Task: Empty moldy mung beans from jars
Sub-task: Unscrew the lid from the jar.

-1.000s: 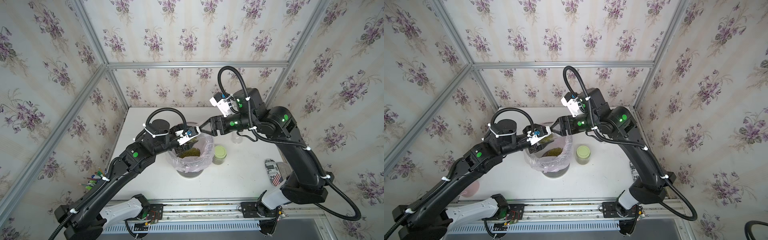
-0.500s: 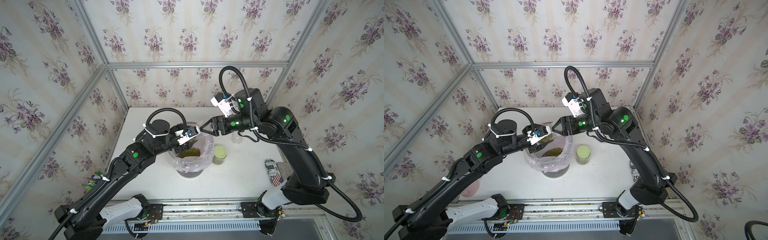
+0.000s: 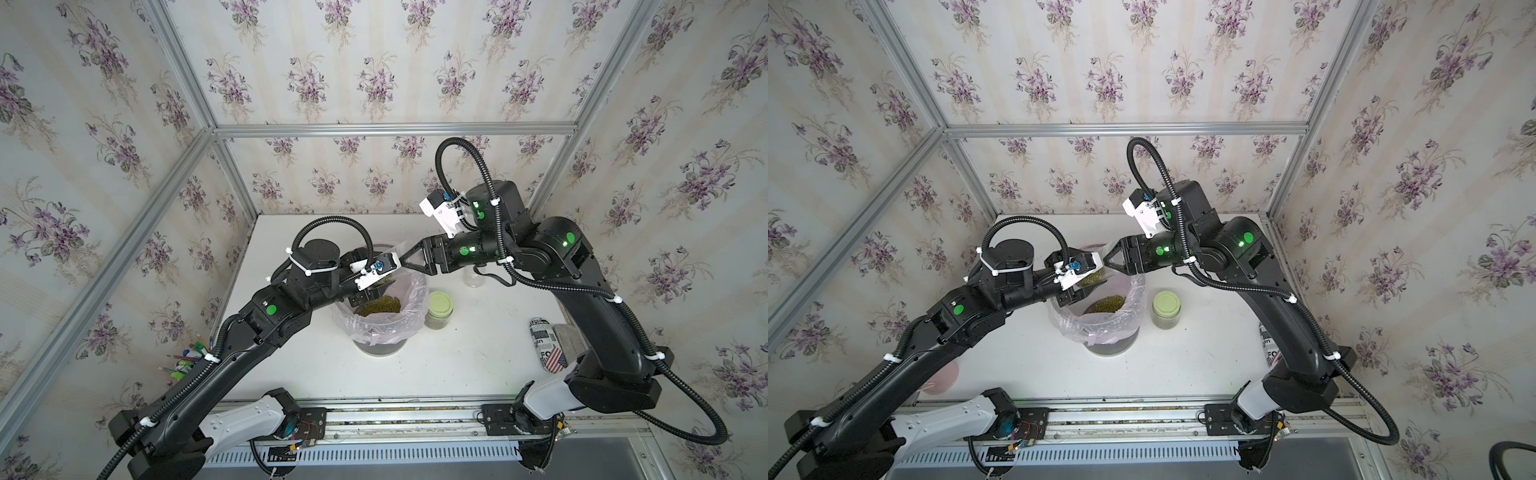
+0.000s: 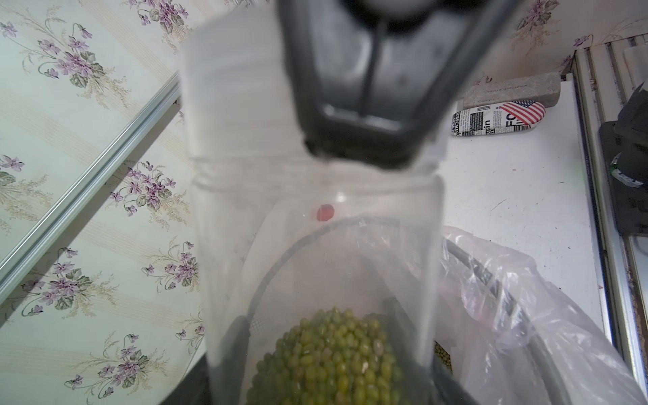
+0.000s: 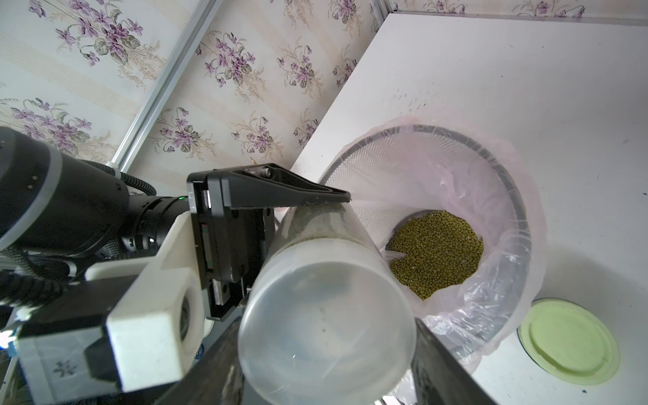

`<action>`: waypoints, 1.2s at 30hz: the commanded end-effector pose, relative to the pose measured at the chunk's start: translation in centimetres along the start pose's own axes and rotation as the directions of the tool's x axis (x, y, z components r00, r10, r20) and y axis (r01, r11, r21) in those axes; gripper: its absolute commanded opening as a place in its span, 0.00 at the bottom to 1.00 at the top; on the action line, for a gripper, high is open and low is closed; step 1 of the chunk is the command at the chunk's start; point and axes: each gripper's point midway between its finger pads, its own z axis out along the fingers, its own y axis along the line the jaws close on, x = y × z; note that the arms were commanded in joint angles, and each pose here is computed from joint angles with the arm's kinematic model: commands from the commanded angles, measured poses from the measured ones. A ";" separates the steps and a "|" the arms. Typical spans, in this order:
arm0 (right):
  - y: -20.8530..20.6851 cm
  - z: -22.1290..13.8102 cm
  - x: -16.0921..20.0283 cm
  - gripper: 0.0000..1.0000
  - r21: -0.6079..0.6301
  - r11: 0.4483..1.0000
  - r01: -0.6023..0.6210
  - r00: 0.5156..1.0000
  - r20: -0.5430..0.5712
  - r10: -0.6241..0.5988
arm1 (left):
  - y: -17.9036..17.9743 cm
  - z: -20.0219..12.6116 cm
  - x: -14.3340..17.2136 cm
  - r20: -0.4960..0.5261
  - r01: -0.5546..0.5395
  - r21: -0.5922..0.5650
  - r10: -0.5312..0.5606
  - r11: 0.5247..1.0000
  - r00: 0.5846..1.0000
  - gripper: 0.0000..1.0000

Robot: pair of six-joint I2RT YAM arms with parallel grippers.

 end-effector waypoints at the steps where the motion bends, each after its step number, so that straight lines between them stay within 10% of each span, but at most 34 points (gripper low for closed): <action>1: 0.4 0.0 -0.5 0.69 -0.018 1.000 0.013 1.000 0.018 -0.013 | 0.5 -0.2 -1.1 0.044 -0.009 -0.016 0.010 1.000 0.999 0.53; 36: 2.0 -0.6 0.0 0.55 -0.110 0.921 0.373 0.919 0.179 -0.351 | -0.1 -0.1 -1.6 0.068 -0.003 0.019 0.001 1.000 0.998 0.50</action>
